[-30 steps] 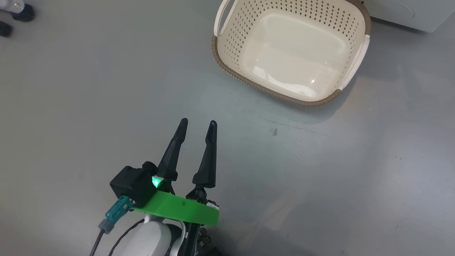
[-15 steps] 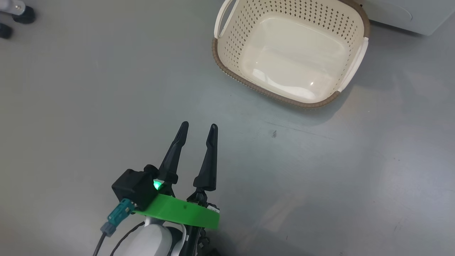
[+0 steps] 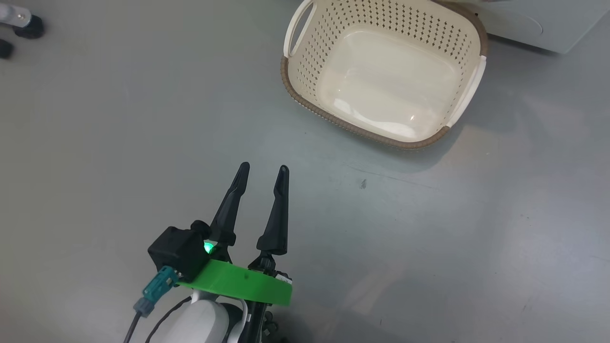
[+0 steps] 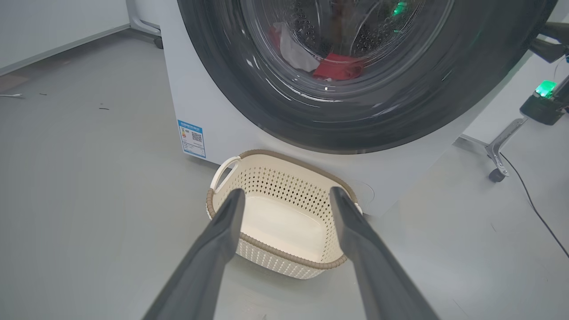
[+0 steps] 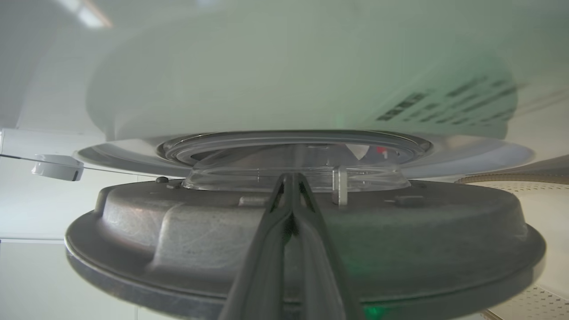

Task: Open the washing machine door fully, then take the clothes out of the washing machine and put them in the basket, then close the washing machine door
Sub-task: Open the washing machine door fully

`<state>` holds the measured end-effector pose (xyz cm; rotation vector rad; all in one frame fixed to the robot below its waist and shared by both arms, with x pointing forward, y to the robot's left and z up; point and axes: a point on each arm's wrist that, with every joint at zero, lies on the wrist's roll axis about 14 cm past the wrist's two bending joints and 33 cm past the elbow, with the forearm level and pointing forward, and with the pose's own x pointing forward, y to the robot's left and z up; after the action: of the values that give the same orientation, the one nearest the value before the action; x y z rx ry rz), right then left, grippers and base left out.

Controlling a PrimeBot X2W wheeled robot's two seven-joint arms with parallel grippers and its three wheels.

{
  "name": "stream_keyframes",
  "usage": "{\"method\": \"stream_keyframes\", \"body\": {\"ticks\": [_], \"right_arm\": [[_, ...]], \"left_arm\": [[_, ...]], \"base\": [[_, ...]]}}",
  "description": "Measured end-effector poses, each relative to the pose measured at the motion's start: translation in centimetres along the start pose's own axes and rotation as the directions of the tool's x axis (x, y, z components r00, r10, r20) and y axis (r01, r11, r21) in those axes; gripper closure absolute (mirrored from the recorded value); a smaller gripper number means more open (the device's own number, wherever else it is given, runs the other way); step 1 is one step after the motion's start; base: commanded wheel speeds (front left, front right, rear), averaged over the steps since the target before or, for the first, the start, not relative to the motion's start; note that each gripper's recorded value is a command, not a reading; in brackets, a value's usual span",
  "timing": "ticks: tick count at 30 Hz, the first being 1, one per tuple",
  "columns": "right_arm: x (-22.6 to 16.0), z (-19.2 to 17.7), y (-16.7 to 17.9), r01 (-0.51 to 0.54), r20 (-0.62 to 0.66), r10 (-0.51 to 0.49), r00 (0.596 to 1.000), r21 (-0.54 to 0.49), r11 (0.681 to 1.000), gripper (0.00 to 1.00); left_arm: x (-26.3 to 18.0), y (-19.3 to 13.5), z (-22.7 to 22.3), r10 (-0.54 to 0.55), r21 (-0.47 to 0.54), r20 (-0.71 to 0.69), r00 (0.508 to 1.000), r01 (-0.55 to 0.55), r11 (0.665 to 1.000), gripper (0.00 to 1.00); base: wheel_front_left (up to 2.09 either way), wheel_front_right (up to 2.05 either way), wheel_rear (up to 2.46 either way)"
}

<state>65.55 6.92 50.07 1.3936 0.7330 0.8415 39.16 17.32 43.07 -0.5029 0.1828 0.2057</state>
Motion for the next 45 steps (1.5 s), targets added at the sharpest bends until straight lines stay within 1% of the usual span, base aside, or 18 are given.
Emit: {"method": "stream_keyframes", "body": {"ticks": [4, 12, 24, 34, 45], "right_arm": [[-0.1, -0.6, -0.1, 0.013, -0.024, -0.013, 1.0, -0.007, 1.0, 1.0], [-1.0, -2.3, -1.3, 0.067, -0.061, -0.066, 0.996, 0.014, 0.998, 1.0], [-1.4, -4.3, -0.3, 0.068, -0.108, -0.068, 0.992, 0.003, 0.998, 1.0], [-1.8, -6.9, 0.0, 0.072, -0.161, -0.071, 0.984, -0.002, 0.997, 1.0], [-2.1, -7.3, 0.7, 0.064, -0.163, -0.065, 0.985, -0.012, 0.998, 1.0]], "left_arm": [[0.0, -0.2, 0.2, -0.008, -0.002, 0.006, 1.0, 0.008, 1.0, 0.0], [-0.4, -0.3, 0.4, -0.013, -0.001, 0.009, 1.0, 0.013, 1.0, 0.0], [-1.2, -0.4, 1.5, -0.016, -0.002, 0.042, 0.999, 0.016, 1.0, 0.0], [-1.8, -0.3, 2.6, -0.016, 0.004, 0.074, 0.997, 0.016, 1.0, 0.0], [-2.0, -0.6, 2.7, -0.027, -0.001, 0.078, 0.997, 0.027, 1.0, 0.0]], "base": [[0.0, 0.0, 0.0], [0.0, 0.0, 0.0], [0.0, 0.0, 0.0], [0.0, 0.0, 0.0], [0.0, 0.0, 0.0]]}}
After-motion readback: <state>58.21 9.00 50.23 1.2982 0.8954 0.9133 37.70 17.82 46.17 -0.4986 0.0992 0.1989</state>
